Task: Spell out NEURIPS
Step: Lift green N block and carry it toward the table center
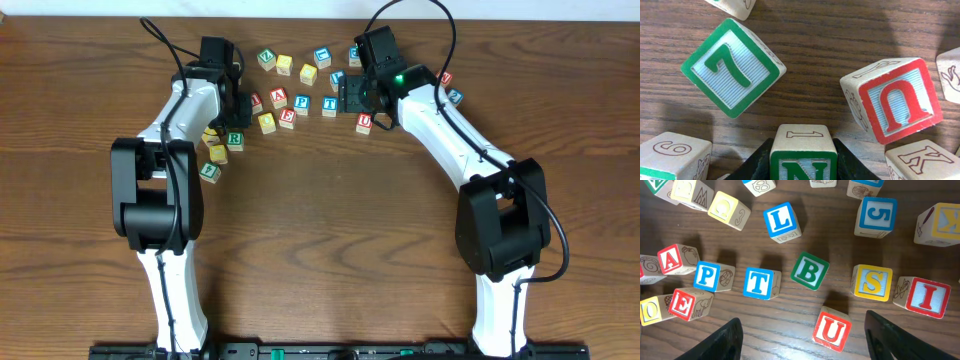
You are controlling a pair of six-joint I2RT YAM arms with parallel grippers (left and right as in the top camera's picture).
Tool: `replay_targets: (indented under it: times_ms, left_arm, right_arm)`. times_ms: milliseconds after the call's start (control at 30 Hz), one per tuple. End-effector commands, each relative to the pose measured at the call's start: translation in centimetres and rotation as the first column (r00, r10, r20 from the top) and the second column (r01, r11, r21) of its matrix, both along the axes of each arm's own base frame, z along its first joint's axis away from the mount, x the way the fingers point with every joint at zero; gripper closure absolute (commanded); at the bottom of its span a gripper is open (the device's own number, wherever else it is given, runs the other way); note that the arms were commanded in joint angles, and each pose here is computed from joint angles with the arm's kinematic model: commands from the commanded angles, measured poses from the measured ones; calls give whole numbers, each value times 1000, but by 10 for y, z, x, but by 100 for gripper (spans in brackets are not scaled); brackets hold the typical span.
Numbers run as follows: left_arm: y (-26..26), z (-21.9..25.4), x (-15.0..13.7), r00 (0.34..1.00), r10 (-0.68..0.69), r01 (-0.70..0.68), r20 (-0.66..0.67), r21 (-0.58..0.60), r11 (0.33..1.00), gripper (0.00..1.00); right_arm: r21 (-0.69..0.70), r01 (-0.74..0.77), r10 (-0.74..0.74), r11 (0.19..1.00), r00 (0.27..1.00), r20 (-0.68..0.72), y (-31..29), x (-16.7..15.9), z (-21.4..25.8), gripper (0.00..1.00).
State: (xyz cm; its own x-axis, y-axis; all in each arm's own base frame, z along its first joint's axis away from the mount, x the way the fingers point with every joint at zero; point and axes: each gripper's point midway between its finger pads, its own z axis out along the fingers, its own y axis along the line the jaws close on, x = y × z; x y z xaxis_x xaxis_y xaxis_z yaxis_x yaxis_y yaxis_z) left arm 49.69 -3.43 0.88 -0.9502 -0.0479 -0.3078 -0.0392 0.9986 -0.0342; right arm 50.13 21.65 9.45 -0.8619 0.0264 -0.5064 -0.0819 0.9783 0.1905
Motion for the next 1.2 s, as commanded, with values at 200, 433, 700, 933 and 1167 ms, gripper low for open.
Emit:
replay_targets:
  times_ms: [200, 433, 700, 933, 1167]
  left_arm:
    - [-2, 29, 8, 998, -12, 13, 63, -6, 1000, 70]
    - [-3, 77, 2, 992, -13, 15, 123, -11, 1000, 70]
    - [-23, 126, -39, 996, 17, -13, 88, -42, 999, 70]
    - [-58, 112, -86, 997, -11, 8, -81, -36, 999, 70]
    - [-85, 79, -118, 983, 5, -11, -184, -28, 1000, 70]
  right_arm:
    - [7, -1, 1, 1000, 999, 52, -2, 5, 25, 27]
    - [7, -1, 1, 1000, 999, 52, -2, 5, 25, 26]
    - [8, 1, -1, 1000, 999, 54, -3, 6, 25, 26]
    - [9, 26, -26, 1000, 998, 52, -16, 11, 25, 26]
    - [30, 45, -46, 999, 998, 36, -30, 15, 24, 26]
